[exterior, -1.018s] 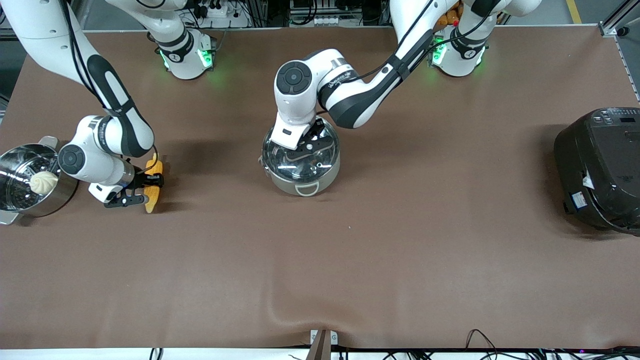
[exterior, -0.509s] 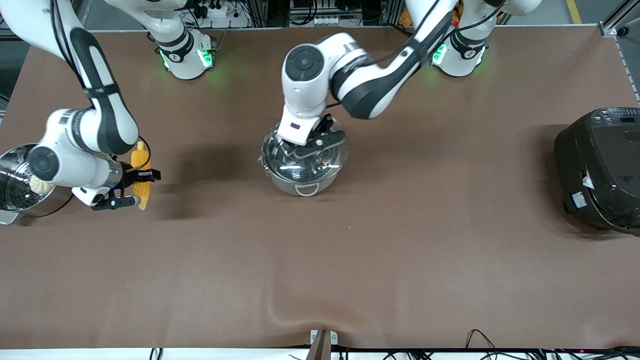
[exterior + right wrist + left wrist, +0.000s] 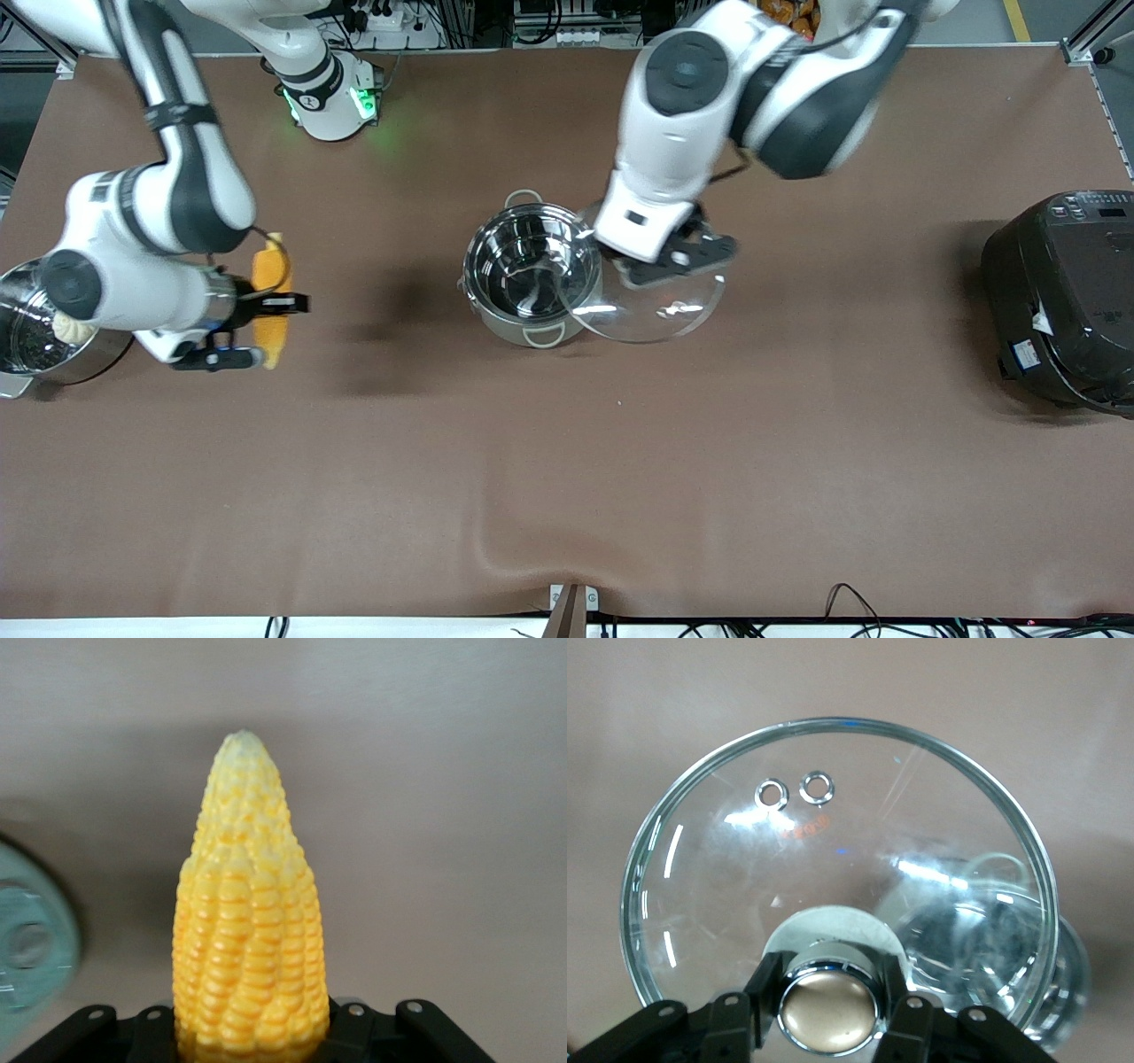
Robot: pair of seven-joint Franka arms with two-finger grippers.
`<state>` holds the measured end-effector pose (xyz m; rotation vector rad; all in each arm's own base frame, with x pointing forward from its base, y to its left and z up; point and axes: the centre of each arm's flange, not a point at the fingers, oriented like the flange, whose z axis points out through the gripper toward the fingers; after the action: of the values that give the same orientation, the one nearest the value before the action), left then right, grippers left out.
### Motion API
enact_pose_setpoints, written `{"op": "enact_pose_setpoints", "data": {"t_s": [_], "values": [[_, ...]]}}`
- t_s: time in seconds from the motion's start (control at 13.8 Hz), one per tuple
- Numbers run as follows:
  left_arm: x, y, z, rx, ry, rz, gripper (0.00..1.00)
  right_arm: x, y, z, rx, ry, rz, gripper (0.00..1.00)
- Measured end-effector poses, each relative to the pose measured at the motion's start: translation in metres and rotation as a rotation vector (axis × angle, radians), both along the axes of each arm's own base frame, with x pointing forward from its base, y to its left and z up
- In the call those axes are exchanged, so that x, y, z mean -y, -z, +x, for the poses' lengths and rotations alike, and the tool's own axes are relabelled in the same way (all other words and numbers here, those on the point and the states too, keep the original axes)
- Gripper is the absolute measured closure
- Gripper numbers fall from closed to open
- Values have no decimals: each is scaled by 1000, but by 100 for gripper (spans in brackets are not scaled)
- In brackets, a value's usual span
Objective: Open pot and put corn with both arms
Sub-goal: 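Lift the lid with the left gripper while the right gripper lifts the corn, then lower the corn into the pot while the left gripper lowers the lid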
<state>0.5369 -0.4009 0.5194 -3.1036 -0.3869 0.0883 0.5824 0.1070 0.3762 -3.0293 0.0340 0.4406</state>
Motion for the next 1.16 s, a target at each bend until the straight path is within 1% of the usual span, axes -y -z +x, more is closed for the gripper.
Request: {"op": "enact_pose_setpoints", "data": {"t_s": [0.29, 0.65, 0.8, 0.95, 1.16], "values": [[-78, 12, 43, -50, 32, 22, 50, -123, -33, -29, 15, 62, -25, 67], [-178, 44, 82, -107, 55, 24, 50, -214, -49, -69, 25, 161, -36, 67], [-219, 68, 96, -103, 70, 9, 50, -241, -51, -81, 46, 204, -32, 67], [-264, 103, 105, -89, 107, -13, 50, -266, -47, -95, 73, 231, -43, 67], [-294, 156, 99, -99, 109, -23, 50, -291, -27, -108, 109, 247, -72, 67]]}}
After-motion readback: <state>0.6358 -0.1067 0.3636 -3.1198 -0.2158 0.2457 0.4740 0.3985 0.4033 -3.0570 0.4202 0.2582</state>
